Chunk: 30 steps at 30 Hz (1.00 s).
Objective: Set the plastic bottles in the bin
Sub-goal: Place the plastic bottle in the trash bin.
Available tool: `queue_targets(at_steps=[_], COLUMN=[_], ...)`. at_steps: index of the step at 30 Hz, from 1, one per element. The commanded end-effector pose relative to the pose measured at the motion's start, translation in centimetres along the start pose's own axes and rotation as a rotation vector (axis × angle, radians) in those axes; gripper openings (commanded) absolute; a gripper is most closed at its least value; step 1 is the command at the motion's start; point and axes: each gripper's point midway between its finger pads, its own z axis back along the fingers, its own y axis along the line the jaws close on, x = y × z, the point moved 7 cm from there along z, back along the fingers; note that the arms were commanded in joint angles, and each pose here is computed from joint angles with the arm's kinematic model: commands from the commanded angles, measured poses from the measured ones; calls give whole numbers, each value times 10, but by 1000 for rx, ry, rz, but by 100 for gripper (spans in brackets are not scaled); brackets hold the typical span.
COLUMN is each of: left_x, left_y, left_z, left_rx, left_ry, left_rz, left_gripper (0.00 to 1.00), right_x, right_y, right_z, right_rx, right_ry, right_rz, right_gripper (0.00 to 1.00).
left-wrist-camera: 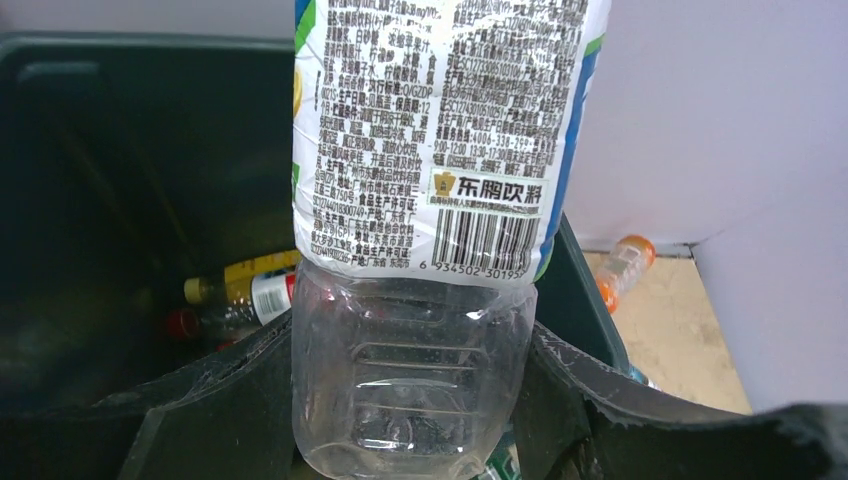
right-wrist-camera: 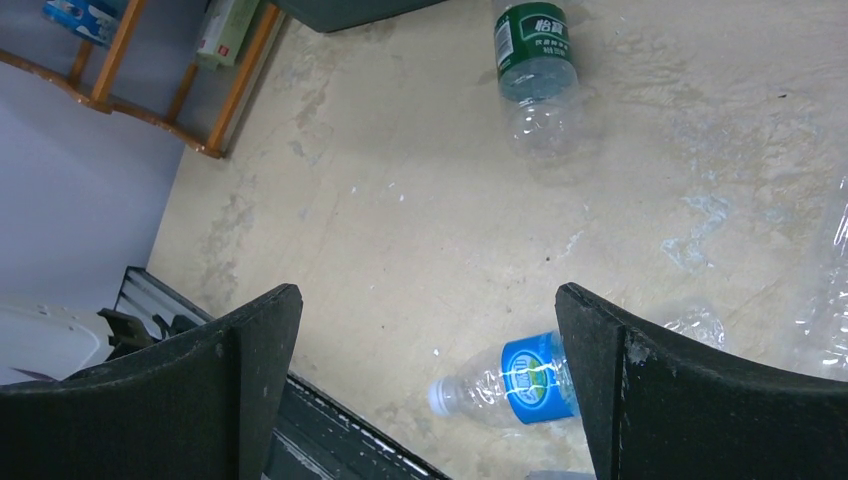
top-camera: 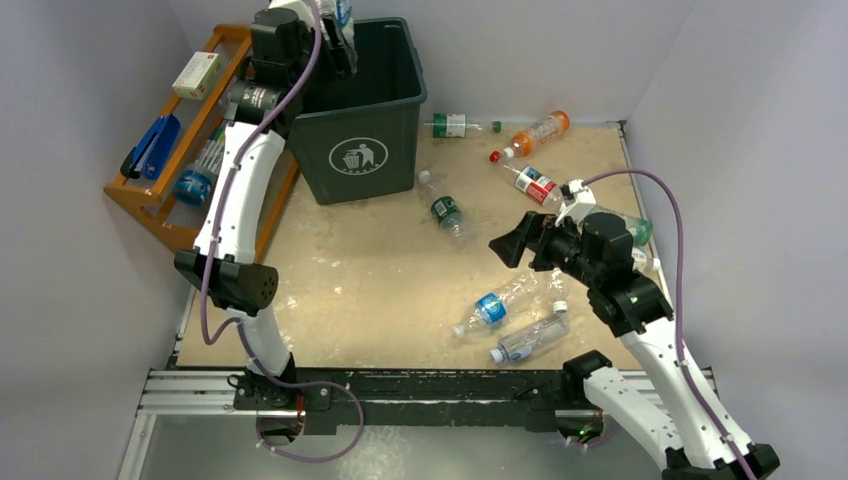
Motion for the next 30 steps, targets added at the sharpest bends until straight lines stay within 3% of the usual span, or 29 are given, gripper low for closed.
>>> queue_targets(at_steps=[1, 8, 12, 17, 30], left_x=[20, 10, 3, 6, 16], left_y=[6, 29, 37, 37, 23], left_z=[-14, -39, -46, -39, 10], left_rx=[-56, -24, 4, 10, -73], left_ry=[-76, -48, -25, -34, -36], left_rz=[36, 36, 38, 34, 59], left_gripper=[63, 64, 76, 85, 87], right_x=[2, 0, -1, -5, -8], right_y=[3, 2, 0, -2, -5], right_z=[-1, -7, -9, -10, -16], right_rx=[32, 33, 29, 24, 19], right_ry=[-17, -3, 6, 16, 28], right_rz=[-3, -4, -5, -7, -10], right_gripper=[100, 100, 100, 100, 100])
